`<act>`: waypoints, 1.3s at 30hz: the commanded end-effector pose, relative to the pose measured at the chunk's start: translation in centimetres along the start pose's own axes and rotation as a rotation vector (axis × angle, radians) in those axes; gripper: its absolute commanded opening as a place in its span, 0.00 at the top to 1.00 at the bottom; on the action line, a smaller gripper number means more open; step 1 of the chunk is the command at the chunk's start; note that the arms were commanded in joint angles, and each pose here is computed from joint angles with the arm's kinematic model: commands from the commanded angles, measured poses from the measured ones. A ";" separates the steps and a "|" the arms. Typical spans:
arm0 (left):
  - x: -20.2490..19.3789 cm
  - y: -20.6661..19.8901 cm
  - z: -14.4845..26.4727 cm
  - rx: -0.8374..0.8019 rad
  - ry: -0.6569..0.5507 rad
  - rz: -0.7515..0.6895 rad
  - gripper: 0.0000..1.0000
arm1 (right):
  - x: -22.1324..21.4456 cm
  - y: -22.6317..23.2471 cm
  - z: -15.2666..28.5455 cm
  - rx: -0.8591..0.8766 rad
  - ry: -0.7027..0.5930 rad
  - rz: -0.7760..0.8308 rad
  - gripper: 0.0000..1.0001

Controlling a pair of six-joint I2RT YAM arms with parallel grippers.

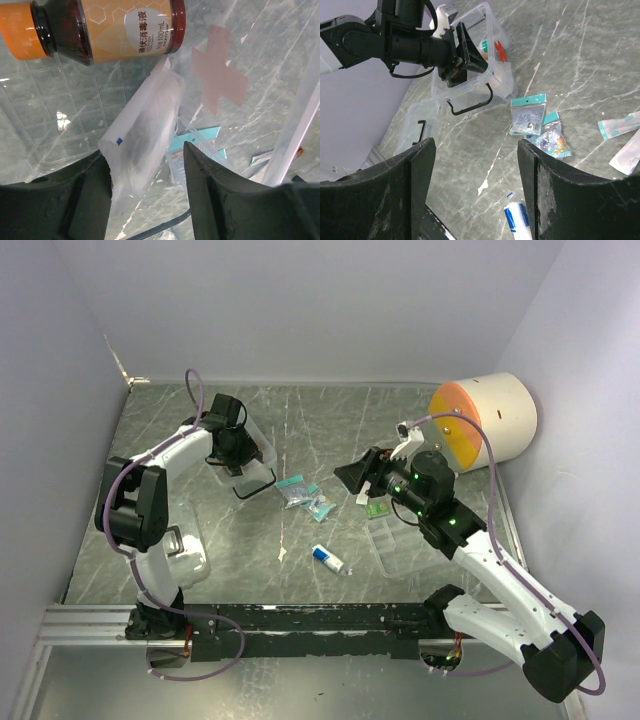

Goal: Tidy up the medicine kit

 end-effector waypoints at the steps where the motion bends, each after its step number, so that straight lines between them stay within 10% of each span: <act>1: 0.9 -0.4 1.4 -0.002 -0.060 -0.071 0.33 | 0.5 -0.1 -0.1 -0.003 -0.040 0.025 0.34; 16: 1.3 1.5 3.4 0.087 -0.088 -0.267 0.21 | 0.9 -0.2 0.5 -0.025 -0.064 0.010 0.32; 30: 1.7 0.6 5.7 0.048 -0.105 -0.357 0.32 | 2.5 0.1 1.6 -0.115 -0.024 0.088 0.30; 39: 1.4 -3.2 15.1 -0.250 -0.321 -0.489 0.37 | -0.8 -3.1 -0.2 -0.275 0.120 -0.002 0.34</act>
Point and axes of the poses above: each gripper's point midway between its finger pads, its own z axis back along the fingers, its own y axis along the line the jaws close on, x = y × z, the point moved 4 cm from there along z, back along the fingers, and after that the axes turned 6 degrees about -z, right-handed, at the moved point
